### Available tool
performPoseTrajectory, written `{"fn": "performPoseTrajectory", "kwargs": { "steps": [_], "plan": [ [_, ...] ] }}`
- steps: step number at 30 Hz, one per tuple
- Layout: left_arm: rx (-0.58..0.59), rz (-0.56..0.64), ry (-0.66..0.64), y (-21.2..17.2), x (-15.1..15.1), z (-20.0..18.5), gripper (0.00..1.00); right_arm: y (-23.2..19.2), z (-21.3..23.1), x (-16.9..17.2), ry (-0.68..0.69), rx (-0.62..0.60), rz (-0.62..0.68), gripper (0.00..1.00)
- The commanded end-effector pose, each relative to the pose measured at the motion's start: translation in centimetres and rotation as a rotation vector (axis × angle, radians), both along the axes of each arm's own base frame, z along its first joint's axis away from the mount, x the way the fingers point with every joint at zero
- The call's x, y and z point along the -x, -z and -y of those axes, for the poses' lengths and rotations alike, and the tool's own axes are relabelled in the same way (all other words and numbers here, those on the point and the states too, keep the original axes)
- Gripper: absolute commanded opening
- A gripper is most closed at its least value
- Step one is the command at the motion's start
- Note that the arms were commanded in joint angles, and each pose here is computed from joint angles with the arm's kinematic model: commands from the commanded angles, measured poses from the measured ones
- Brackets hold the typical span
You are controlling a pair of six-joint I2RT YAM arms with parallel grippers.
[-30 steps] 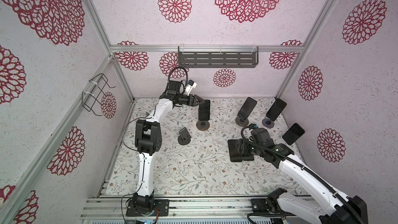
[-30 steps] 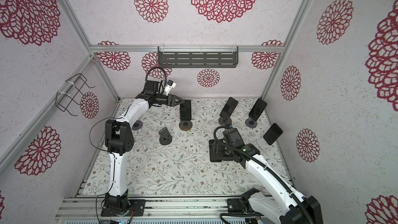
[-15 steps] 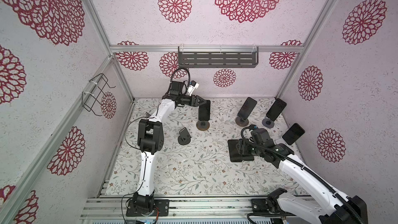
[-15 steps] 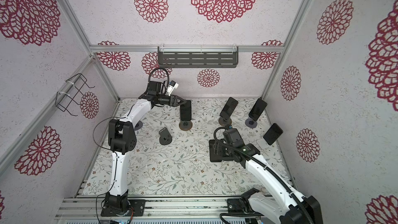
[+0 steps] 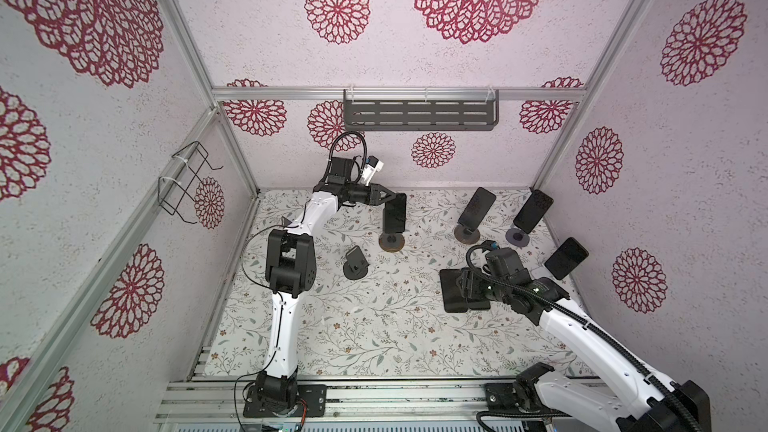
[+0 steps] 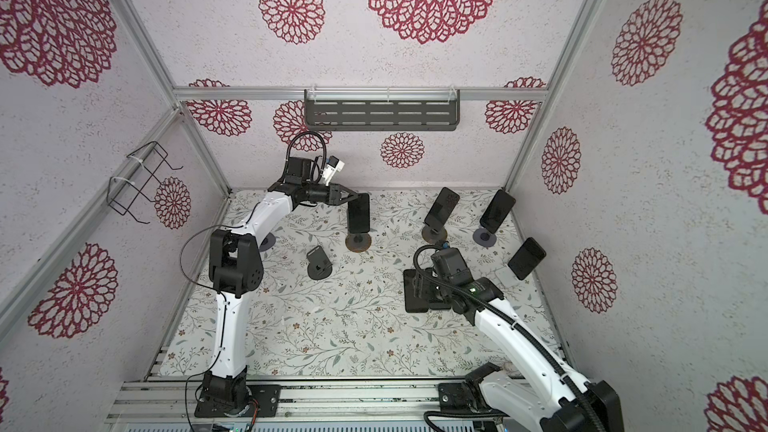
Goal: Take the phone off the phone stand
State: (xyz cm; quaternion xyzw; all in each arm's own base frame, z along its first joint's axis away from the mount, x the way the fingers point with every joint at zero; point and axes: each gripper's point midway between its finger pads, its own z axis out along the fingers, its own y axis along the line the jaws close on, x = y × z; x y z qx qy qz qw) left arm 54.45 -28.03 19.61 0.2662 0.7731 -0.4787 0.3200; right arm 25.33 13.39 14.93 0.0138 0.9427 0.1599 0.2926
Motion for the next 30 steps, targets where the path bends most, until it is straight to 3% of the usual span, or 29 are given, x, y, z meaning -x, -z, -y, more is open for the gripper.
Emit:
{"fn": "performPoseTrajectory", "kwargs": {
  "steps": [1, 9, 18, 26, 30],
  "plan": [
    [-0.016, 0.022, 0.008, -0.1, 0.4, 0.0, 0.23, -0.5, 0.6, 0.1, 0.009, 0.018, 0.021, 0.69],
    [-0.039, 0.014, -0.002, 0.1, 0.5, -0.4, 0.19, -0.6, 0.9, 0.4, 0.015, 0.022, 0.022, 0.69],
    [-0.022, 0.025, -0.083, -2.9, -0.1, -1.2, 0.14, -1.2, 1.4, 0.7, 0.019, 0.037, 0.034, 0.68],
    [0.036, 0.045, -0.131, -7.9, 0.1, -2.3, 0.14, -3.3, 0.4, -0.2, -0.04, 0.032, 0.076, 0.67],
    [0.083, -0.013, -0.173, -10.5, 0.5, -3.2, 0.12, -5.3, -0.3, -1.1, -0.073, 0.038, 0.11, 0.66]
  ]
}}
